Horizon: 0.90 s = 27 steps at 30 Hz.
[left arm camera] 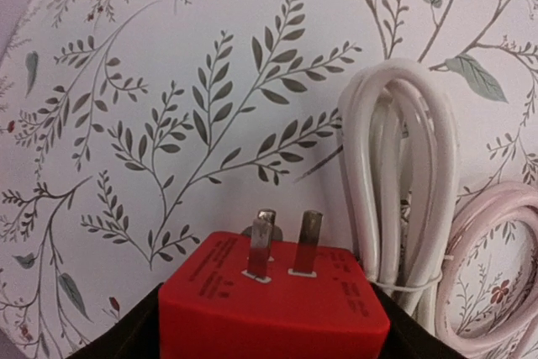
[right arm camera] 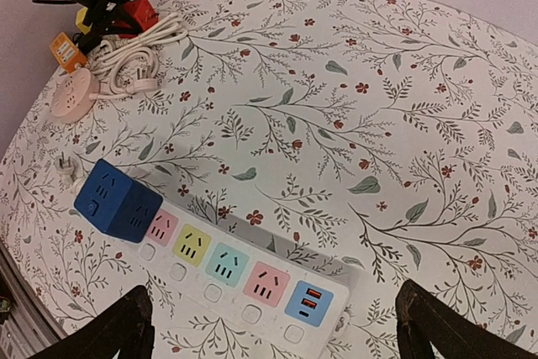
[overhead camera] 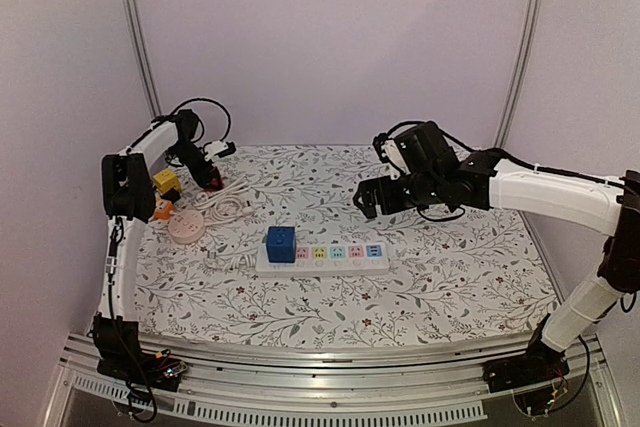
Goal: Insert the plug
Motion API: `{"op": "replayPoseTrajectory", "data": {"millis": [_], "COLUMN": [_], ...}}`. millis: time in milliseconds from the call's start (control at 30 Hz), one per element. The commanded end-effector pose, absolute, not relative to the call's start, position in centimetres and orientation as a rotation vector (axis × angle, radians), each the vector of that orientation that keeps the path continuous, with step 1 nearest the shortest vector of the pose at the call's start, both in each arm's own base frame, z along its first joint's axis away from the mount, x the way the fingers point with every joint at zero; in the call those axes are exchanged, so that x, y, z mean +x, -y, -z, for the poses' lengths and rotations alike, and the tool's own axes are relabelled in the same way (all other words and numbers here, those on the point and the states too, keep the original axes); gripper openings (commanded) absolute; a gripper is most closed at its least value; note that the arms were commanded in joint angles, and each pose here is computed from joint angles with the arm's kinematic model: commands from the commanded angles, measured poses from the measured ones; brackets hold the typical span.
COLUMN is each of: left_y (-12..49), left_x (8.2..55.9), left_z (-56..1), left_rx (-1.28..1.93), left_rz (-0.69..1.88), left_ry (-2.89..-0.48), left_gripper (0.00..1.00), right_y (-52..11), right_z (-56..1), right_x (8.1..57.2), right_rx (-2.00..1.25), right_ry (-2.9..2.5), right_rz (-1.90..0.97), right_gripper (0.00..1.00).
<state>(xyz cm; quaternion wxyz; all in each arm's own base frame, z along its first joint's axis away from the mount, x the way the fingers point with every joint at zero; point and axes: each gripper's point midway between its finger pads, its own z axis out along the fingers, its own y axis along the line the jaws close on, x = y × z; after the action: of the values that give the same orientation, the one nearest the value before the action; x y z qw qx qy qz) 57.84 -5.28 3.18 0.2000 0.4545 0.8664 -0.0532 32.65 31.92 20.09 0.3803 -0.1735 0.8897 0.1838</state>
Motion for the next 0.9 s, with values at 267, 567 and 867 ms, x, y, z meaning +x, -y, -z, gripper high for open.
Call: {"op": "replayPoseTrajectory", "data": {"millis": [267, 567, 867], "left_y": [5.8, 10.5, 18.7], "left_x": [54.6, 50.8, 34.3], "left_z": [-5.5, -20.9, -29.3], "left_rx": [1.359, 1.389, 1.859], "left_rz": [0.274, 0.258, 0.148], "left_ry": [-2.415, -2.071, -1.748], "left_gripper": [0.02, 0.00, 0.00], "right_y": [-33.4, -33.3, -35.1], "right_z": [-20.1, -23.1, -29.7], "right_x": [33.0, 33.3, 32.9], "right_rx": [-0.500, -0.489, -0.401], "right_ry": [-2.271, -2.204, -2.039], "right_rz": [-0.463, -0.472, -0.724], "right_gripper": [0.99, 0.99, 0.99]}}
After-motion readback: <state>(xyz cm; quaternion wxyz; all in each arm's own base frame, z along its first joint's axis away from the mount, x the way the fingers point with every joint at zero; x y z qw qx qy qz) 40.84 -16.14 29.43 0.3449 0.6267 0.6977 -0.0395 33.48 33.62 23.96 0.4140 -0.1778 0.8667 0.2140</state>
